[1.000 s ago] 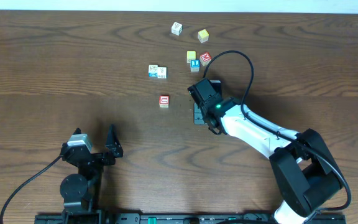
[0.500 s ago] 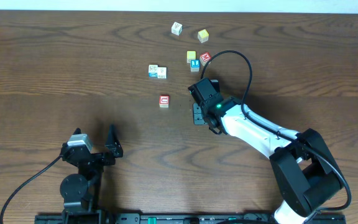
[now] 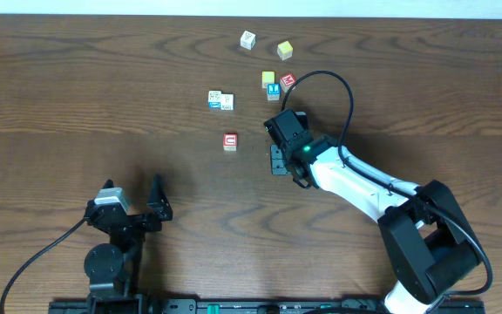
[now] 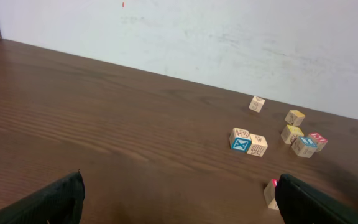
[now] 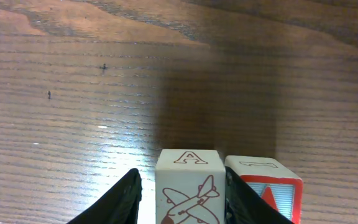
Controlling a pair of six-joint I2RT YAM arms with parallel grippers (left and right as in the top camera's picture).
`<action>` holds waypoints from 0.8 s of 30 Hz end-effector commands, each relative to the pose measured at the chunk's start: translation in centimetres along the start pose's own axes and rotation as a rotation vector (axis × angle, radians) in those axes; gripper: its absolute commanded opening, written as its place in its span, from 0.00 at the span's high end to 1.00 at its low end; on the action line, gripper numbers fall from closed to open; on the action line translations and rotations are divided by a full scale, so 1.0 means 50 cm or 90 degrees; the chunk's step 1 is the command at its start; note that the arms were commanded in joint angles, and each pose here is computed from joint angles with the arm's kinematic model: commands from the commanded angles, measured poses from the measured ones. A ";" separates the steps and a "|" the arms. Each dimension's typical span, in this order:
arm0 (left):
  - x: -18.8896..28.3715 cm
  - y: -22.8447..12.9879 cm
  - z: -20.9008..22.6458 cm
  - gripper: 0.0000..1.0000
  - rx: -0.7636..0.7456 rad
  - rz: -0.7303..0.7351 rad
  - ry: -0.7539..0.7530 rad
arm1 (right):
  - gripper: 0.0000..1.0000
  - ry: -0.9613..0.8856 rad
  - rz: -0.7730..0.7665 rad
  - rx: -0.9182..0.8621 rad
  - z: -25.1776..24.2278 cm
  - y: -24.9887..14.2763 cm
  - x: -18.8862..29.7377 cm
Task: Lift 4 blocks
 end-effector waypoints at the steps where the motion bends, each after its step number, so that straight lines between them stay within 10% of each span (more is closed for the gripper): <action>1: -0.004 -0.024 0.004 0.02 -0.003 0.029 0.001 | 0.60 0.000 0.001 0.011 0.002 -0.004 0.001; 24: -0.004 -0.024 0.004 0.02 -0.003 0.029 0.001 | 0.51 0.018 -0.009 0.051 0.013 -0.001 0.002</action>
Point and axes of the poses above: each gripper's point midway between its finger pads, its own x axis back along the fingers, its own z axis along the line the jaws close on, y = z × x, the point moved 9 cm from there along x, back along the fingers, and after that the axes turned 1 degree about -x, right-handed, at the moved point
